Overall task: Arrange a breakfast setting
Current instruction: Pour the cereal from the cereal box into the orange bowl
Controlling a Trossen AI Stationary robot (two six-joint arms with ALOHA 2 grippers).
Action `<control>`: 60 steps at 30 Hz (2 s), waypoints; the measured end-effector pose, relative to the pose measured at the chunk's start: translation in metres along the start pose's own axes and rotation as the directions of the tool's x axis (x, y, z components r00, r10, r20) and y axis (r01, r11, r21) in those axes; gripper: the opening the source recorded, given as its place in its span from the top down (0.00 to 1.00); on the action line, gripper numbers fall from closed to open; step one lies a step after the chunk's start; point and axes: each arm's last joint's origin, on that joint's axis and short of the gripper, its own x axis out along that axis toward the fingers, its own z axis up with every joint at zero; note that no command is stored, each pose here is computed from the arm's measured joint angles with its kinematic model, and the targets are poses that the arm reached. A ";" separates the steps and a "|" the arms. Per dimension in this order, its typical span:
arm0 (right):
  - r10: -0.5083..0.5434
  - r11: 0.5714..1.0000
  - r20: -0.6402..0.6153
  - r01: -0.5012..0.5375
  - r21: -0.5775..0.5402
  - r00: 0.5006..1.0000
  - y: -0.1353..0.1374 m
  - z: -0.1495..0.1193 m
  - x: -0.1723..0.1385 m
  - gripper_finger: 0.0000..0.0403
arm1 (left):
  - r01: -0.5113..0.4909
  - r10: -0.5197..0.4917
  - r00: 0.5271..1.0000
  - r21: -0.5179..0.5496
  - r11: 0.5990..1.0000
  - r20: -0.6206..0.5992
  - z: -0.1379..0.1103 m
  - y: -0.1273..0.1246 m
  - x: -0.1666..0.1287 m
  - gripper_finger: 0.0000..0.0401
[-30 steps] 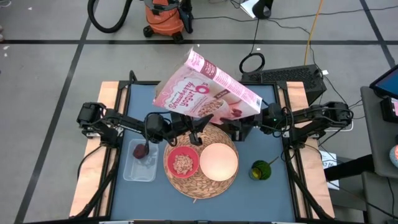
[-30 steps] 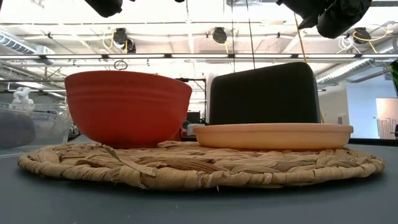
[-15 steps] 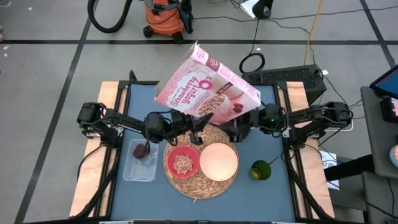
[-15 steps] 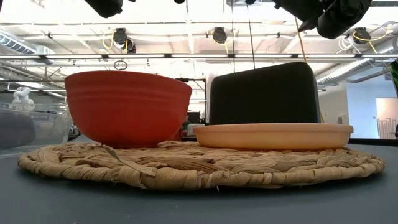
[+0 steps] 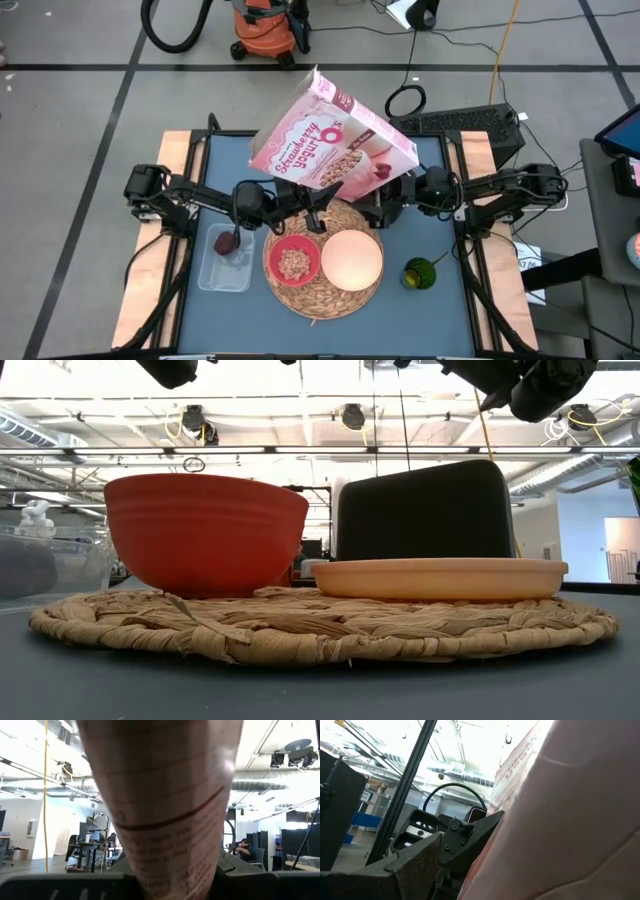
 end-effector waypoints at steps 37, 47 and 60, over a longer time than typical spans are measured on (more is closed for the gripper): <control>-0.163 0.986 -0.365 0.161 -0.037 0.917 -0.009 0.022 -0.019 0.09 | -0.383 0.429 0.903 0.418 0.824 -0.017 0.095 0.025 -0.013 0.76; -0.156 0.987 -0.384 0.155 -0.035 0.910 -0.008 0.020 -0.020 0.09 | -0.549 0.658 0.753 0.539 0.639 -0.014 0.138 0.043 -0.029 0.76; -0.154 0.988 -0.392 0.152 -0.037 0.907 -0.008 0.019 -0.020 0.09 | -0.611 0.789 0.610 0.591 0.527 -0.073 0.136 0.058 -0.060 0.76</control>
